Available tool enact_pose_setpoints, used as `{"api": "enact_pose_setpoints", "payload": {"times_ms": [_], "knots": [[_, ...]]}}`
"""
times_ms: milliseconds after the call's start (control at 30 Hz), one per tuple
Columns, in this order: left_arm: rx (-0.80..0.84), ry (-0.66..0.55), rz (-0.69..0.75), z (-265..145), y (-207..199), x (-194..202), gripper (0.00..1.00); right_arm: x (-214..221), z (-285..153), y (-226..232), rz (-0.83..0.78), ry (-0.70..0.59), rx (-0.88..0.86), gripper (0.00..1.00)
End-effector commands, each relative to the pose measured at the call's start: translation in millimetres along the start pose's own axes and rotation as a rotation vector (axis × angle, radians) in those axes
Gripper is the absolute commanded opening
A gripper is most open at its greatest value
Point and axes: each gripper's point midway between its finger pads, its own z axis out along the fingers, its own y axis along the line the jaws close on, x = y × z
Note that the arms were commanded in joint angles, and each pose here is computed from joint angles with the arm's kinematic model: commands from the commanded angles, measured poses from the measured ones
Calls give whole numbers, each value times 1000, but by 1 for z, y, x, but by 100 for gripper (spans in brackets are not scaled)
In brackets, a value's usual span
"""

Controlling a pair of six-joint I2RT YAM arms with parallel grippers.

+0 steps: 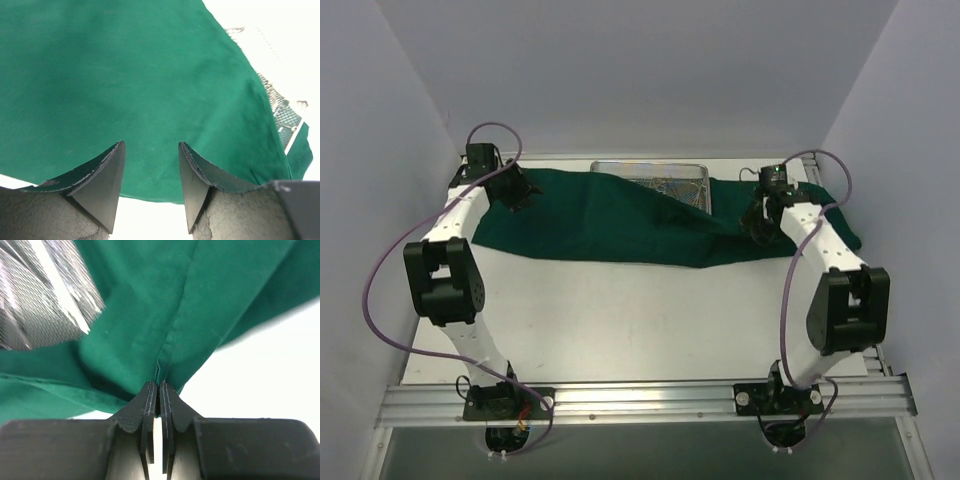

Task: Open and lay out the surgical kit
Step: Open the surgical kit at the center of the board.

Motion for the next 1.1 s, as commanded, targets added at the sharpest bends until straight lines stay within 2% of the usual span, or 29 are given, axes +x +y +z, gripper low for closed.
{"api": "enact_pose_setpoints", "payload": {"times_ms": [0, 167, 367, 533, 633, 667, 733, 767, 800, 900, 1000, 1067], "knots": [[-35, -21, 12, -17, 9, -3, 56, 43, -27, -41, -2, 72, 91, 0], [-64, -30, 6, -16, 16, -2, 56, 98, -45, -74, 20, 166, 140, 0], [-131, -23, 14, -8, 33, -3, 60, 182, -60, -121, 89, 387, 263, 0], [-146, -29, 13, -5, 37, -6, 62, 218, -73, -139, 113, 477, 293, 2], [-150, -28, 13, -4, 33, -12, 65, 228, -81, -143, 93, 533, 308, 21], [-152, -33, 18, -5, 32, -15, 66, 220, -82, -138, 83, 515, 295, 34], [-139, -47, 30, -7, 25, -23, 68, 199, -81, -130, 24, 459, 257, 45], [-141, -55, 42, -8, 24, -27, 69, 174, -81, -116, 5, 398, 225, 58], [-149, -46, 46, -7, 25, -26, 71, 160, -81, -111, -14, 367, 224, 62], [-154, -56, 83, -7, 19, -36, 71, 109, -71, -89, -68, 280, 224, 71], [-164, -46, 113, -3, 18, -41, 71, 63, -52, -80, -84, 216, 278, 73], [-156, -51, 125, -2, 15, -44, 71, 47, -30, -83, -62, 226, 304, 71]]}}
